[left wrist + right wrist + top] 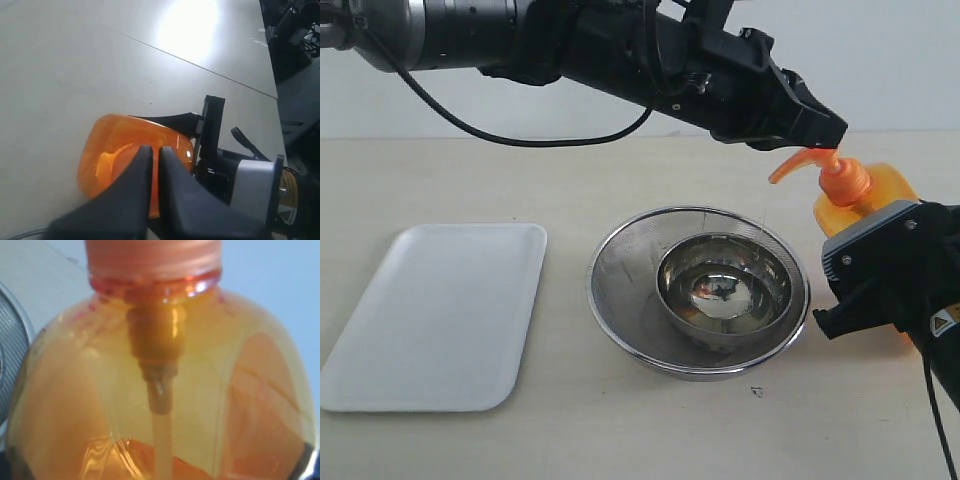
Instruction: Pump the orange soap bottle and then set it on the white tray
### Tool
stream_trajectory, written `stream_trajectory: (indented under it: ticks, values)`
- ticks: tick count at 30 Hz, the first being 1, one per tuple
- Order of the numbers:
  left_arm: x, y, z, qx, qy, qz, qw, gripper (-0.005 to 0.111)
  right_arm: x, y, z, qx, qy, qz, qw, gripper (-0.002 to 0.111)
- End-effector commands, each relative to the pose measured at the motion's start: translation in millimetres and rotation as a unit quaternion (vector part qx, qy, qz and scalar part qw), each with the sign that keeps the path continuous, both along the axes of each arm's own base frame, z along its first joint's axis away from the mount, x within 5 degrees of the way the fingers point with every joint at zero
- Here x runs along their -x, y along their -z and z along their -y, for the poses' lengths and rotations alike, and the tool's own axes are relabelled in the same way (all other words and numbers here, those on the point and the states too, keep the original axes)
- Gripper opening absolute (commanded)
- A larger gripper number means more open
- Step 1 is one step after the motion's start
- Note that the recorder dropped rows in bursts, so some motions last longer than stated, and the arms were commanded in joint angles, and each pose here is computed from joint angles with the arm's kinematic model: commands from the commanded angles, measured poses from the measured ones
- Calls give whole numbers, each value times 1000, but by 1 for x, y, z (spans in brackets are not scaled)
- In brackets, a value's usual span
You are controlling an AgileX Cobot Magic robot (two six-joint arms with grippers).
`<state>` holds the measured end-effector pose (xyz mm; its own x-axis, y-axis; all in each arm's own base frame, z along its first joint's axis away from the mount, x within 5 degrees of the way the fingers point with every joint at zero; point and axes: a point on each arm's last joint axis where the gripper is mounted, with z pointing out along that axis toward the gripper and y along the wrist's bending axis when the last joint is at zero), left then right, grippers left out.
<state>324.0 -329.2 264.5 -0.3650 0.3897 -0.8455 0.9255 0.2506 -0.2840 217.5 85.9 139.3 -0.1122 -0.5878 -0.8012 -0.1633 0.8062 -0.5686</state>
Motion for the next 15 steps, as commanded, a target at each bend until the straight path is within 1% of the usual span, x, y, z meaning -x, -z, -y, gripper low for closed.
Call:
stream_trajectory:
  ticks: [1,3,9,15]
  values:
    - [15,51,13,-70,62,-24,995,5,3,-6,-24,-6,-111,24,994,0]
    - [15,51,13,-70,61,-25,995,5,3,-6,-24,-6,-111,24,994,0]
    - [17,36,11,-60,65,-6,996,5,3,-6,-24,-6,-111,24,994,0]
    - [21,5,4,-39,57,23,997,5,3,-6,-24,-6,-111,24,994,0]
